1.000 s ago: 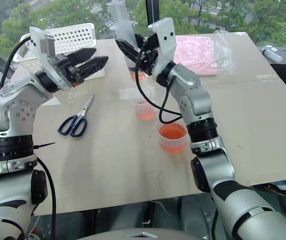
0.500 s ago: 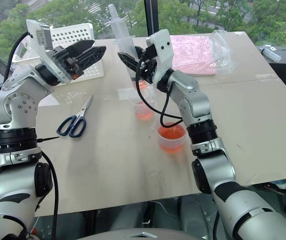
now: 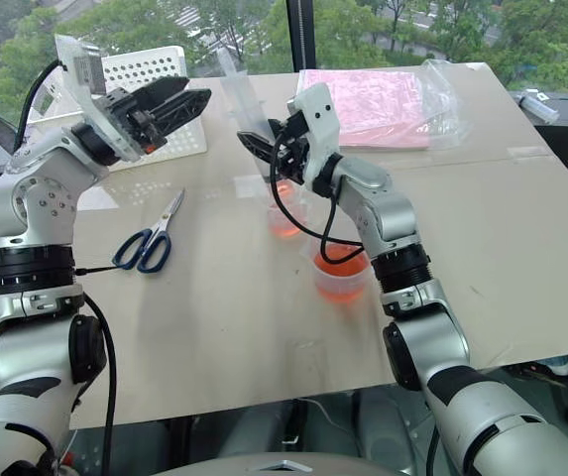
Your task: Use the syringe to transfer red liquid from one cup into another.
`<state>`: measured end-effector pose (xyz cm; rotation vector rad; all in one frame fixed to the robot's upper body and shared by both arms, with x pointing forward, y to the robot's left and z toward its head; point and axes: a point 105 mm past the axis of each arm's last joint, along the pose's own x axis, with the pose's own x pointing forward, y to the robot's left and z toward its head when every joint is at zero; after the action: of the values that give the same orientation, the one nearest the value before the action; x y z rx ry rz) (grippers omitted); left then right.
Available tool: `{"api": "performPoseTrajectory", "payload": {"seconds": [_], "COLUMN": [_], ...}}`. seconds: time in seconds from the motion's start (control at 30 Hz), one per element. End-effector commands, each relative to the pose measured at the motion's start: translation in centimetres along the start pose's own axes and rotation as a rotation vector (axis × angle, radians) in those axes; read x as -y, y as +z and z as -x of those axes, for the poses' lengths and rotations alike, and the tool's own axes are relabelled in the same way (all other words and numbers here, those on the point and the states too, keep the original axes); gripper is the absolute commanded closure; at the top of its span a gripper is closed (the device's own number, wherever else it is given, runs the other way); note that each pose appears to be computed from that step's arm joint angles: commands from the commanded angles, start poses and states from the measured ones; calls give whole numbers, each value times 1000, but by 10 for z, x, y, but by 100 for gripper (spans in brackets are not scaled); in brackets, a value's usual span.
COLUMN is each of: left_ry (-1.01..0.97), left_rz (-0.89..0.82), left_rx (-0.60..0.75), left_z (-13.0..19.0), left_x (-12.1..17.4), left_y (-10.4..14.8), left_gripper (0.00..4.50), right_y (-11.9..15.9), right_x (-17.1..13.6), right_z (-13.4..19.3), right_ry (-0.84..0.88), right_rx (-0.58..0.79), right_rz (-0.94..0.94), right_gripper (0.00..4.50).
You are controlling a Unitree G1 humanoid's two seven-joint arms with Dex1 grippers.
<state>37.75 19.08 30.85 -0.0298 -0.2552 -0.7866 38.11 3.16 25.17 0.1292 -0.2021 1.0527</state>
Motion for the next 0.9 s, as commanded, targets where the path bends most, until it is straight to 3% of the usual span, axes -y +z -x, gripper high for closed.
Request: {"api": "performPoseTrajectory", "payload": {"seconds": [0.03,0.67,0.9], "left_ry": [-29,-218,-279], "left_rz": [-72,-173,-219], "left_rx": [60,45,26], "left_z": [-2,-33,-37], "left_x": [2,19,25], "left_y": [29,48,47], "left_gripper": [117,117,406], "right_y": [23,14,13], "right_x": [-11,-11,-7], "right_z": [-2,-5,-5], "right_ry": [49,102,100], "right_rx": [94,73,63], "right_rz": [52,102,113], "right_gripper": [304,304,304]}}
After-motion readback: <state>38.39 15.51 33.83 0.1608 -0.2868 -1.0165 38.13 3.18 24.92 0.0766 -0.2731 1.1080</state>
